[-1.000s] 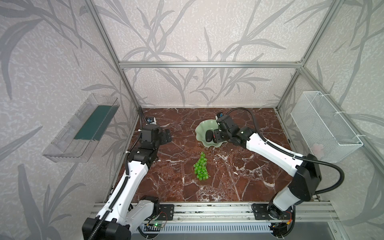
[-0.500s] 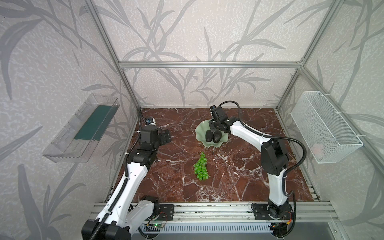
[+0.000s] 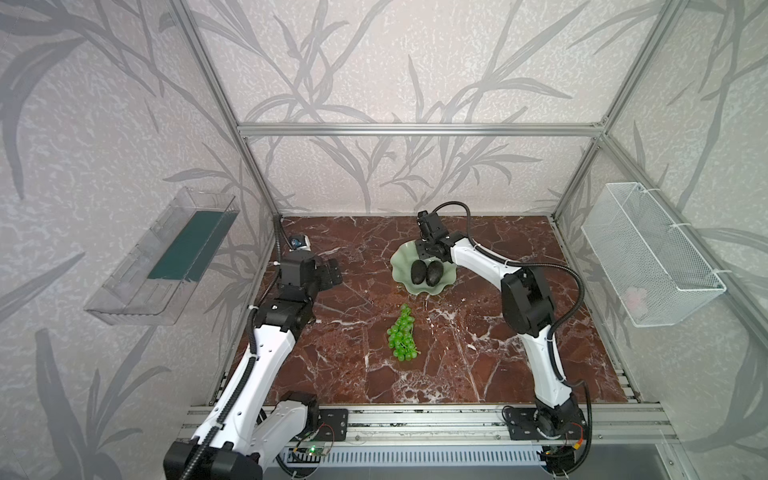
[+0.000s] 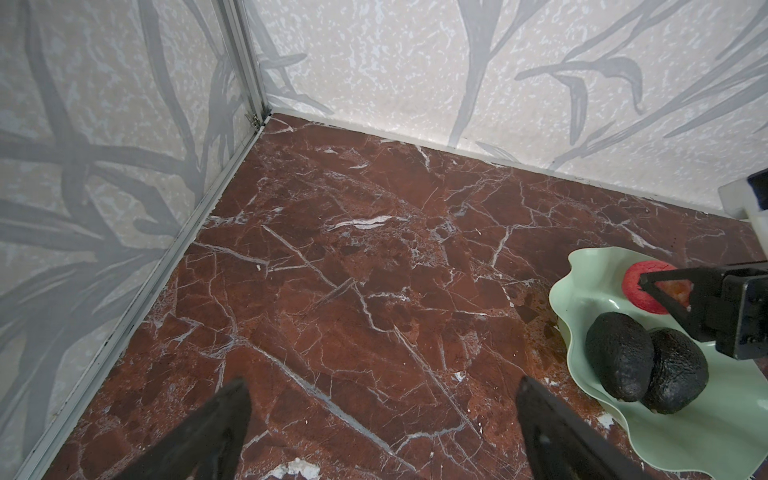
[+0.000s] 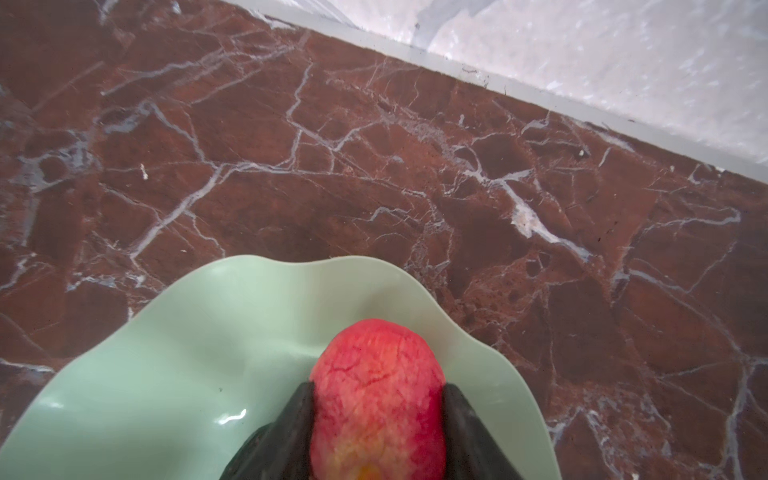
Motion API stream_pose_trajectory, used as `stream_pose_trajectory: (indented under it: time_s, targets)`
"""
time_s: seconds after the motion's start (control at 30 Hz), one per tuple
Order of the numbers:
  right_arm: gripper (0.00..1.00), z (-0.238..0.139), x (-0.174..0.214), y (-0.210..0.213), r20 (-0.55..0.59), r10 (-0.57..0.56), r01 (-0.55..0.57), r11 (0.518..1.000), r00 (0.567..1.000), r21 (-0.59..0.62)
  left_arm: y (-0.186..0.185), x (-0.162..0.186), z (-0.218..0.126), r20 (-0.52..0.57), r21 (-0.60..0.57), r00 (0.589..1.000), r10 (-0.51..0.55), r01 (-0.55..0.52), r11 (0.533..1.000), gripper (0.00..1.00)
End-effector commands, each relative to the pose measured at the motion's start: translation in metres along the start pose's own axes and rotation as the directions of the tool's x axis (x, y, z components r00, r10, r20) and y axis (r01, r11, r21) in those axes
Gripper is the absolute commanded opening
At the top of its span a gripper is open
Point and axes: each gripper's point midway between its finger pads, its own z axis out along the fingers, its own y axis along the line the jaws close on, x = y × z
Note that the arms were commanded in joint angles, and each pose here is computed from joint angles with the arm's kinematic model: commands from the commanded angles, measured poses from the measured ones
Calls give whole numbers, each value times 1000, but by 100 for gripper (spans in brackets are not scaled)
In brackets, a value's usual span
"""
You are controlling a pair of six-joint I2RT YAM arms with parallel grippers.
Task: Place and organize the fake fruits in the fruit bowl
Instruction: 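Lower the apple into the bowl beside the avocados and open the right gripper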
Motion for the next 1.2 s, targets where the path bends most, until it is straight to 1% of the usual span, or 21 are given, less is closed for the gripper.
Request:
stream_pose_trajectory:
  time_s: [0.0,0.1,0.2,0.33,0.43,0.5,0.6,0.67,0.73,0.83,0.93,1.0,1.03,1.1,1.17]
  targets:
    - [41,5,-2,-6,3,10,-10,1000,1000,22,3,0,1,8,-7,1000,-10,10,1000,100]
    - [45,8,3,-5,-9,17,-17,1000,1000,14,3,0,1,8,-6,1000,-15,15,1000,100]
    - [52,6,5,-3,-12,26,-26,1000,1000,5,3,0,2,8,-5,1000,-17,17,1000,100]
    - [64,-4,-2,-4,10,35,-35,999,999,-9,3,0,2,7,-3,1000,-21,21,1000,99]
    - [69,-19,-14,-4,41,37,-36,999,998,-22,2,1,3,3,2,1000,-26,26,1000,99]
    - [71,-33,-24,-6,66,45,-43,999,997,-27,1,1,3,2,7,1000,-32,31,999,100]
    - [74,-68,-39,-10,130,64,-58,997,989,-43,-1,2,3,0,23,999,-44,44,999,100]
    - [78,-99,-46,-18,183,97,-88,994,978,-56,-3,3,3,-2,35,998,-62,62,997,99]
    - [80,-127,-44,-24,217,129,-114,990,968,-80,-6,4,3,-7,52,997,-80,80,995,99]
    - [84,-163,-23,-30,243,178,-149,980,954,-134,-10,9,5,-23,80,993,-120,121,989,99]
    - [88,-181,18,-36,230,201,-165,972,952,-167,-19,18,8,-68,118,981,-181,188,975,98]
    - [89,-191,44,-40,226,215,-173,966,950,-189,-38,23,9,-101,222,980,-171,190,956,97]
    - [90,-198,57,-41,220,223,-178,962,949,-207,-45,27,9,-119,257,975,-186,211,943,97]
    - [93,-210,79,-43,215,247,-196,952,945,-235,-55,33,7,-155,295,970,-187,227,928,96]
    - [96,-224,94,-44,231,256,-191,944,939,-267,-63,43,3,-194,302,971,-141,196,933,96]
